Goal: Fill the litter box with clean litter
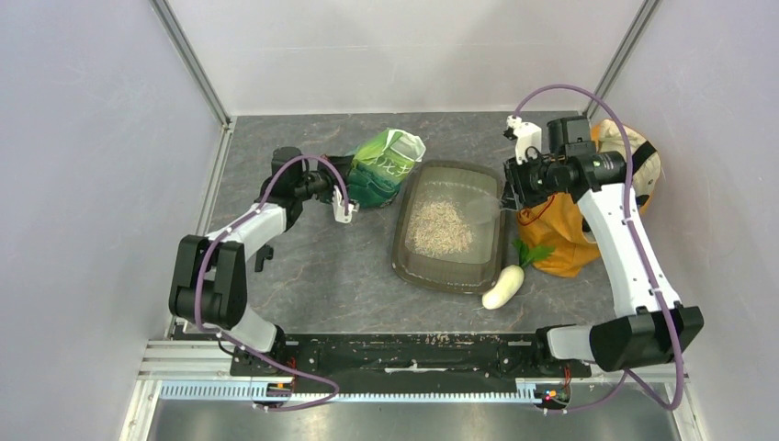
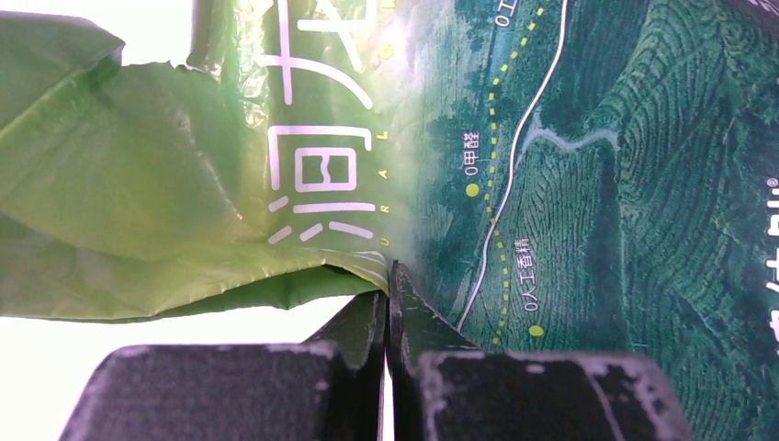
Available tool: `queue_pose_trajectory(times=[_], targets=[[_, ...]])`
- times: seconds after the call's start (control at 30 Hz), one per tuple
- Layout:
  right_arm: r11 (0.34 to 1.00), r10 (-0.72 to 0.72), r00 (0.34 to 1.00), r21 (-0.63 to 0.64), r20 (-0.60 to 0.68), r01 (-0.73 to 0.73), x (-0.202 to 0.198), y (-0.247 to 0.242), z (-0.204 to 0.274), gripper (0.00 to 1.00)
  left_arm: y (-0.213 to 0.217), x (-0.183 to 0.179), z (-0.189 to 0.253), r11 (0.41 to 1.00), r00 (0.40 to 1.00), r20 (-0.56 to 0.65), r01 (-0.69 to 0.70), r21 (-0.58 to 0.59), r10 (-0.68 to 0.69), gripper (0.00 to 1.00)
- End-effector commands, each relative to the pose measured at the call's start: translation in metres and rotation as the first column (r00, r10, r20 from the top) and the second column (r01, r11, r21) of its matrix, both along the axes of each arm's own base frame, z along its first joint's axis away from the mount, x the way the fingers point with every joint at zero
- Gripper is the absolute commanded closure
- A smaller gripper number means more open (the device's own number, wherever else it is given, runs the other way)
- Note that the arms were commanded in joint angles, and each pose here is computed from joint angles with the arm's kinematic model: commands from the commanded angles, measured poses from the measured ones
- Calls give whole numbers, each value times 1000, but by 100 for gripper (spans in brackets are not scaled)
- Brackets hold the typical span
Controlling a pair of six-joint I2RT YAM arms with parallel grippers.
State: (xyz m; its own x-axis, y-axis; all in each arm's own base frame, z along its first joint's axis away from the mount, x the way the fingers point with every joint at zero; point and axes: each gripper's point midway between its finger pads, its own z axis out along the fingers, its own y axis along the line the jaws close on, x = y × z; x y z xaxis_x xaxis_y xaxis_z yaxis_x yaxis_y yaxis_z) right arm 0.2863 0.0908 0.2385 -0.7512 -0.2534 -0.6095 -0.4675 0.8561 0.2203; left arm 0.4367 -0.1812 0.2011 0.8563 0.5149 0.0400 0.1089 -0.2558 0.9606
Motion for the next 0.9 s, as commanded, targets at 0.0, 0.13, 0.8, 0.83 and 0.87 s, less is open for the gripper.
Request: queue_pose_trajectory(times=[0.0, 0.13, 0.8, 0.83, 0.87], targets=[[990, 54, 987, -134, 152, -33, 15, -9, 23, 100, 5, -5, 32, 998, 996, 81, -36, -53, 40, 98], [994, 105, 989, -21, 102, -104, 4, 13, 30, 100, 10, -4, 32, 995, 994, 74, -72, -69, 77, 98], [710, 567, 819, 450, 91, -542, -38, 206, 33, 100, 57, 15, 48, 907, 933, 5, -348, -238, 359, 98], [708, 577, 813, 450, 75, -544, -36, 214, 24, 100, 60, 16, 50, 899, 928, -1, -360, -249, 372, 98], [703, 588, 806, 452, 67, -550, -34, 222, 15, 100, 64, 16, 51, 892, 924, -6, -371, -257, 382, 98]])
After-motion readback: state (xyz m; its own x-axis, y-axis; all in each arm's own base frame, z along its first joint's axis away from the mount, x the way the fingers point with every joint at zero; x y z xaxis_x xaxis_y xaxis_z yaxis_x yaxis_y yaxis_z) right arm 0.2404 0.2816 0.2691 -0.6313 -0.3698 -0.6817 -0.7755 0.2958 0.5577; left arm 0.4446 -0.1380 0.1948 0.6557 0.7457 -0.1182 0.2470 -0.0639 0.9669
